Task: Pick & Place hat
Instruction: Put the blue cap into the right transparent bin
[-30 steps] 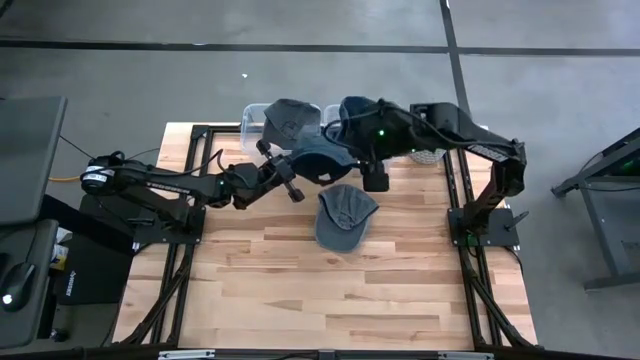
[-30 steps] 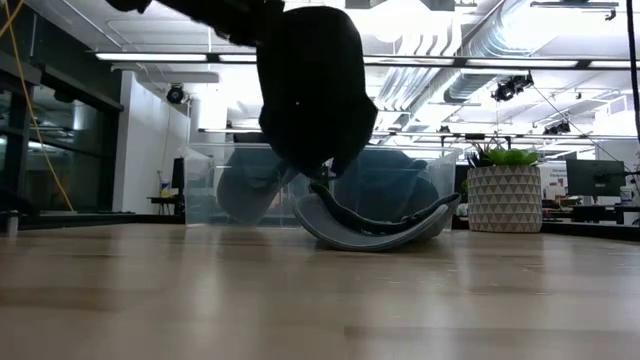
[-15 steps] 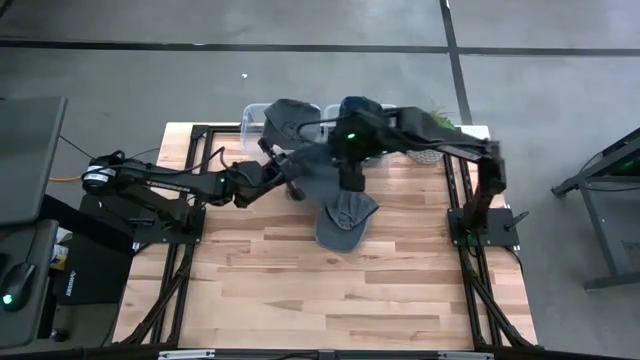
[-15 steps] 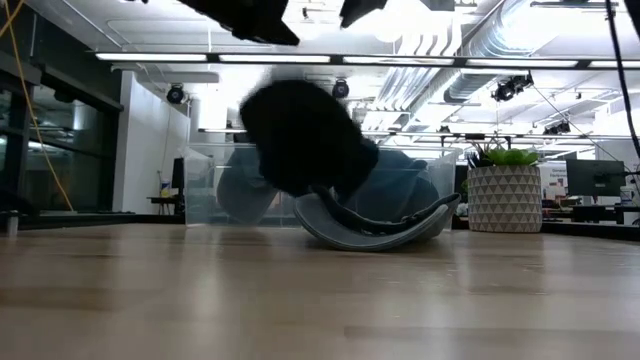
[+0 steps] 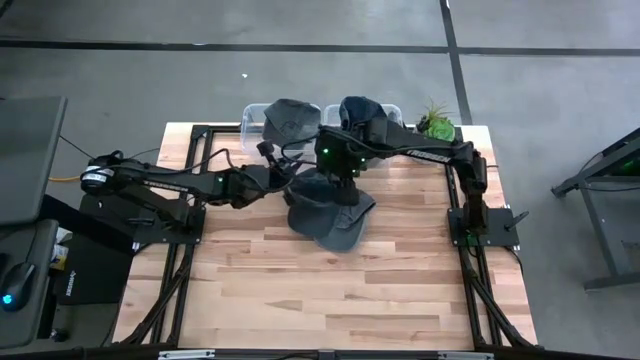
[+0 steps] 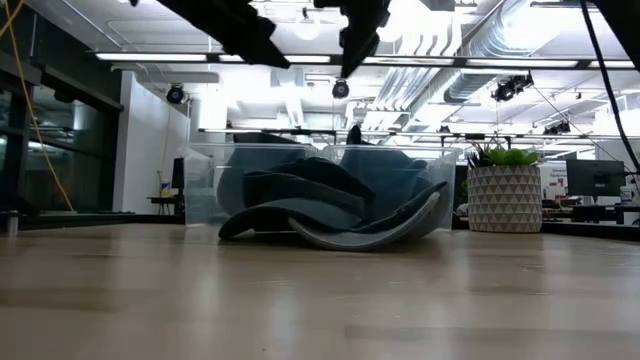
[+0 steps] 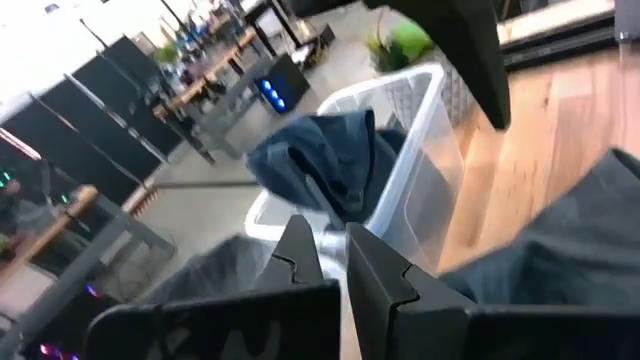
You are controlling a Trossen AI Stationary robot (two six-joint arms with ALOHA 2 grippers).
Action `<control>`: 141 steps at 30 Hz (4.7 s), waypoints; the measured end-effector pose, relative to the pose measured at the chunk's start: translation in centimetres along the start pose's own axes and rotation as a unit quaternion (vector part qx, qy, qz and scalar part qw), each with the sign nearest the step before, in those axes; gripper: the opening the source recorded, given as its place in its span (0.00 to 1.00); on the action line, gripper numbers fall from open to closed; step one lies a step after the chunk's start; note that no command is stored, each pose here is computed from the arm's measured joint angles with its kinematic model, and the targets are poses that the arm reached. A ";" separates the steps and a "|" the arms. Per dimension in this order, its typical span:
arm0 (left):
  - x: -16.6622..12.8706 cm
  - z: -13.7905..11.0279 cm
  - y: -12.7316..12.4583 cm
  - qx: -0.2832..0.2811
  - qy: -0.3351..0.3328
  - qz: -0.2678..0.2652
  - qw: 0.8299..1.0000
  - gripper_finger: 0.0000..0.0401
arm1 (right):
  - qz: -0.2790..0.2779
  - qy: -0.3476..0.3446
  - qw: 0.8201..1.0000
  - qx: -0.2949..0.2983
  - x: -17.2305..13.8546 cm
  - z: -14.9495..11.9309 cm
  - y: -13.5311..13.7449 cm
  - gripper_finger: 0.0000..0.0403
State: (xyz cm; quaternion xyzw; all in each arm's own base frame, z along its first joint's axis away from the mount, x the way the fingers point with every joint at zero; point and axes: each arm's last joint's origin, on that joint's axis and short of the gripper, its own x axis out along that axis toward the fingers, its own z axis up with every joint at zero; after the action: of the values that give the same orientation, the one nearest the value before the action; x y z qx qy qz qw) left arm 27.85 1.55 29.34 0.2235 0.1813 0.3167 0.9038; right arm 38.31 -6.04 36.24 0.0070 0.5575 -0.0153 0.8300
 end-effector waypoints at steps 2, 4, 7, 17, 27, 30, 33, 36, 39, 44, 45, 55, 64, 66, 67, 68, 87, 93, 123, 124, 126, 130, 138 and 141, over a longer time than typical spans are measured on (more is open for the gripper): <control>-0.5 -0.5 0.2 -0.005 0.025 -0.012 1.000 0.00 | 0.007 0.009 1.000 0.008 0.9 -0.4 -0.1 0.52; -1.0 -1.2 0.4 -0.015 0.055 -0.031 0.998 0.00 | 0.010 0.019 1.000 0.009 2.2 -1.1 -0.1 0.52; -1.3 -2.2 0.1 -0.028 0.097 -0.070 0.992 0.00 | 0.015 0.023 1.000 0.006 4.9 -2.5 -0.1 0.52; -1.7 -5.4 -1.3 -0.053 0.160 -0.143 0.975 0.00 | -0.033 -0.139 0.989 0.045 9.7 -7.5 0.0 0.51; -1.9 -7.4 -2.1 -0.080 0.191 -0.155 0.966 0.00 | -0.066 -0.191 0.976 0.081 13.9 -11.6 -0.4 0.51; -2.0 -8.2 -2.3 -0.090 0.204 -0.153 0.963 0.00 | -0.076 -0.203 0.971 0.102 14.3 -12.2 -1.1 0.51; -2.2 -9.3 -2.7 -0.107 0.222 -0.154 0.957 0.00 | -0.089 -0.208 0.968 0.111 14.4 -12.4 -1.7 0.51; -2.4 -10.6 -3.1 -0.126 0.242 -0.166 0.948 0.00 | -0.097 -0.205 0.967 0.116 14.4 -12.6 -2.3 0.51; -2.4 -11.3 -3.5 -0.145 0.238 -0.174 0.945 0.00 | -0.083 -0.208 0.969 0.109 14.4 -12.7 -2.6 0.51; -2.3 -12.1 -3.9 -0.195 0.210 -0.168 0.943 0.00 | -0.081 -0.209 0.969 0.108 14.1 -12.7 -2.6 0.51; -2.3 -12.1 -3.9 -0.203 0.207 -0.167 0.942 0.00 | -0.080 -0.214 0.968 0.108 13.9 -12.6 -2.5 0.51; -0.7 -13.0 -6.1 -0.232 0.205 -0.205 0.929 0.00 | -0.060 -0.213 0.967 0.125 12.1 -13.0 -2.0 0.51; 0.7 -14.7 -8.5 -0.237 0.231 -0.236 0.914 0.00 | 0.027 -0.183 0.964 0.194 13.7 -14.6 -0.4 0.51; 0.9 -14.7 -8.7 -0.241 0.226 -0.244 0.912 0.00 | 0.055 -0.189 0.958 0.210 14.0 -14.7 0.2 0.51; 0.9 -14.7 -8.7 -0.242 0.225 -0.245 0.912 0.00 | 0.064 -0.191 0.954 0.222 14.1 -14.7 0.5 0.51; 0.9 -14.6 -8.7 -0.243 0.223 -0.246 0.911 0.00 | 0.071 -0.197 0.950 0.234 14.2 -14.8 0.7 0.51; 1.3 -13.2 -8.3 -0.239 0.195 -0.235 0.922 0.00 | 0.072 -0.214 0.821 0.524 15.2 -16.0 0.6 0.51; 1.6 -12.0 -8.1 -0.216 0.182 -0.230 0.931 0.00 | 0.066 -0.198 0.804 0.557 15.3 -16.3 0.6 0.51; 2.6 -12.9 -9.5 -0.196 0.200 -0.245 0.928 0.00 | -0.092 -0.268 0.949 0.141 14.6 -15.4 -1.1 0.51; 2.6 -12.9 -9.5 -0.196 0.201 -0.245 0.928 0.00 | -0.101 -0.265 0.951 0.126 14.6 -15.5 -1.1 0.51; 2.6 -12.9 -9.5 -0.196 0.201 -0.247 0.927 0.00 | -0.127 -0.259 0.951 0.110 14.6 -15.5 -1.3 0.51; 2.6 -13.0 -9.5 -0.198 0.204 -0.249 0.926 0.00 | -0.138 -0.259 0.951 0.097 14.6 -15.5 -1.3 0.51; 2.6 -13.0 -9.6 -0.199 0.205 -0.249 0.925 0.00 | -0.107 -0.265 0.955 0.084 15.1 -15.4 -1.9 0.51; 2.6 -13.0 -9.6 -0.199 0.204 -0.249 0.925 0.00 | -0.092 -0.277 0.953 0.084 16.1 -15.2 -2.2 0.51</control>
State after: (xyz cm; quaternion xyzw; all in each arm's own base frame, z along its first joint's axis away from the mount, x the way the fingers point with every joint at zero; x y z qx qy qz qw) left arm 28.31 0.31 13.06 -0.0830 0.3452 0.1495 0.9228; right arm 30.27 -8.10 15.56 0.0205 0.3011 -0.1395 0.9431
